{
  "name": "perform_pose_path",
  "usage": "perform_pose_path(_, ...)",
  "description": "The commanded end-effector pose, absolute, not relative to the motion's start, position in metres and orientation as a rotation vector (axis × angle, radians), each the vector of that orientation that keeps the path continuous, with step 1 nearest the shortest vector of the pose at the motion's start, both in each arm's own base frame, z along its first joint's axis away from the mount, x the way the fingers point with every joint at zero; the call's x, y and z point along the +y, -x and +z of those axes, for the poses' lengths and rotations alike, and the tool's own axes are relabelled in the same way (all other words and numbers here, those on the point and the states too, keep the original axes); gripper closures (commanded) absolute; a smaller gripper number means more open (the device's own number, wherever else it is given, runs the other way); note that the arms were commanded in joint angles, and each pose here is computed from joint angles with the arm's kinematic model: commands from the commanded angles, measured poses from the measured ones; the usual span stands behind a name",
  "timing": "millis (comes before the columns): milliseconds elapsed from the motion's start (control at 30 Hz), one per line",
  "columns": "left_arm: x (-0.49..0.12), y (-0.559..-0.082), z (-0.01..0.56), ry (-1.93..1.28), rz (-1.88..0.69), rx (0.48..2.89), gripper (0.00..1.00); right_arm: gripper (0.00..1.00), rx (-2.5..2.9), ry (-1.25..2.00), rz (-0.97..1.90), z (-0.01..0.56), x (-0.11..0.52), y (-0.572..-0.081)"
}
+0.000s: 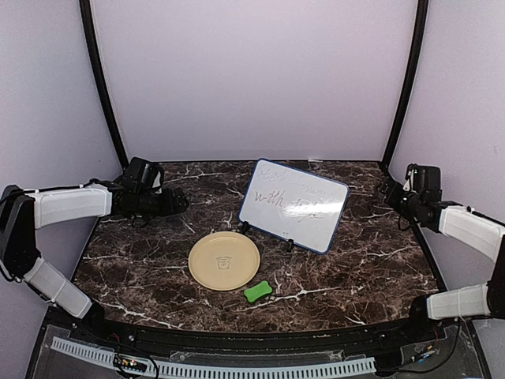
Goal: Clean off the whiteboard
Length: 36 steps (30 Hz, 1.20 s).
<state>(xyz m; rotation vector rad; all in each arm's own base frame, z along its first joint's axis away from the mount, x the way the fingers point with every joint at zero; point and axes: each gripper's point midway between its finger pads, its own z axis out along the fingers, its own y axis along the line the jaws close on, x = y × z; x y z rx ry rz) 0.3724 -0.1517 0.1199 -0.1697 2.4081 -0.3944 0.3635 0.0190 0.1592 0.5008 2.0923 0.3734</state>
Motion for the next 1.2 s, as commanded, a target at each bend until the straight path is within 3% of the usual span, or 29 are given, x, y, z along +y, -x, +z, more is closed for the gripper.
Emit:
perform_pose_path(0, -0.149, -0.365, 0.121, 0.197, -0.358, 2.423, 0.01, 0.01, 1.993, -0.462, 0.405, 0.183, 0.023, -0.364)
perform_pose_path(133, -0.164, -0.35, 0.127, 0.05, -0.426, 2.423, 0.01, 0.01, 1.969, -0.378, 0.46, 0.195, 0.034, -0.36)
perform_pose_path(300, -0.218, -0.324, 0.154, -0.378, -0.44, 2.393, 0.01, 0.01, 1.989, -0.301, 0.474, 0.201, 0.042, -0.355)
perform_pose_path(500, -0.304, -0.245, 0.155, -0.998, -0.441, 2.385, 0.01, 0.01, 1.997, -0.19, 0.56, 0.204, 0.061, -0.35)
perform_pose_path(633, -0.33, -0.197, 0.146, -1.286, -0.455, 2.372, 0.01, 0.01, 1.989, -0.155, 0.59, 0.205, 0.066, -0.345)
perform_pose_path(767, -0.344, -0.163, 0.126, -1.524, -0.315, 2.361, 0.01, 0.01, 1.979, -0.132, 0.601, 0.209, 0.068, -0.342)
perform_pose_path(967, -0.364, -0.13, 0.104, -1.688, -0.256, 2.415, 0.13, 0.01, 1.982, -0.136, 0.624, 0.207, 0.069, -0.343)
perform_pose_path(1167, -0.392, -0.131, 0.1, -1.617, -0.281, 2.504, 0.21, 0.01, 1.983, -0.136, 0.654, 0.203, 0.071, -0.342)
